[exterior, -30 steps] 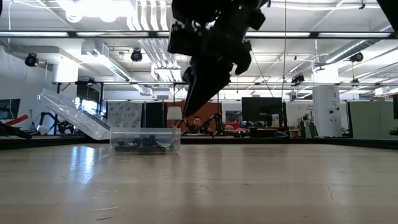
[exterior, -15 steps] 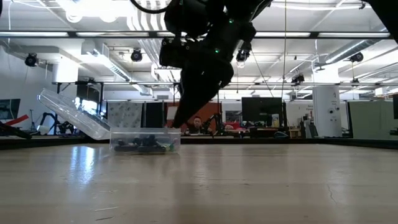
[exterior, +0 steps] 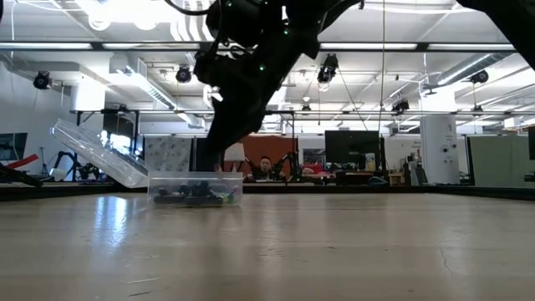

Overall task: Pick & place school supplies into a supply box
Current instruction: Adjust the orange pencil in the transparent supply box, then close the transparent supply box

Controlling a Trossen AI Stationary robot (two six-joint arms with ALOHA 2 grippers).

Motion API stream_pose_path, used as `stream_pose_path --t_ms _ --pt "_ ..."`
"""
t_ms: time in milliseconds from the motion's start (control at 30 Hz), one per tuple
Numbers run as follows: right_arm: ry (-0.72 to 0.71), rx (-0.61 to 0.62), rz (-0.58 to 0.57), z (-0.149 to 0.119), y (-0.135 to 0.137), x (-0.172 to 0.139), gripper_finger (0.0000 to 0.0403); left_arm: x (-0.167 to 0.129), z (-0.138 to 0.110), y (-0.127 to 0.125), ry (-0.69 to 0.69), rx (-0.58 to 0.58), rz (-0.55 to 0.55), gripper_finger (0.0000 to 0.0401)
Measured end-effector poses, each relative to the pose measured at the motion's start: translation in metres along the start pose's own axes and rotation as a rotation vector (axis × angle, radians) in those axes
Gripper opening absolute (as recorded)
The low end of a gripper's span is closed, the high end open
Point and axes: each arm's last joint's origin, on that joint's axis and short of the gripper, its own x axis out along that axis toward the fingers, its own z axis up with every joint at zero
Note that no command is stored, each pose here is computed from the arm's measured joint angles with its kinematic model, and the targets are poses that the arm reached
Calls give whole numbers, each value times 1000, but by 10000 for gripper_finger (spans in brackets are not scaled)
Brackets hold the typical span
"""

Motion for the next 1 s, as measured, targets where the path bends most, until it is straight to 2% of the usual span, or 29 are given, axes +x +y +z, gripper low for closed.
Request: stream_pose_path --t_ms 167,333,467,567,667,800,1000 --pt "9 -48 -51 9 -1 -12 82 0 0 0 0 -11 0 70" --pt "30 -279 -67 16 -1 -25 82 0 0 0 1 -12 0 70" --pt "130 -368 -41 -1 5 -9 82 0 -1 0 3 -10 0 70" --pt "143 -421 -38 -5 10 1 82 0 -1 0 3 -10 0 70" --pt "166 -479 -123 -7 12 9 82 0 -1 0 3 -10 0 70" --pt "143 -489 -209 -4 12 14 82 0 -1 0 5 -11 -3 70" --pt "6 -357 -241 8 6 16 82 -1 -1 1 5 -11 -3 70"
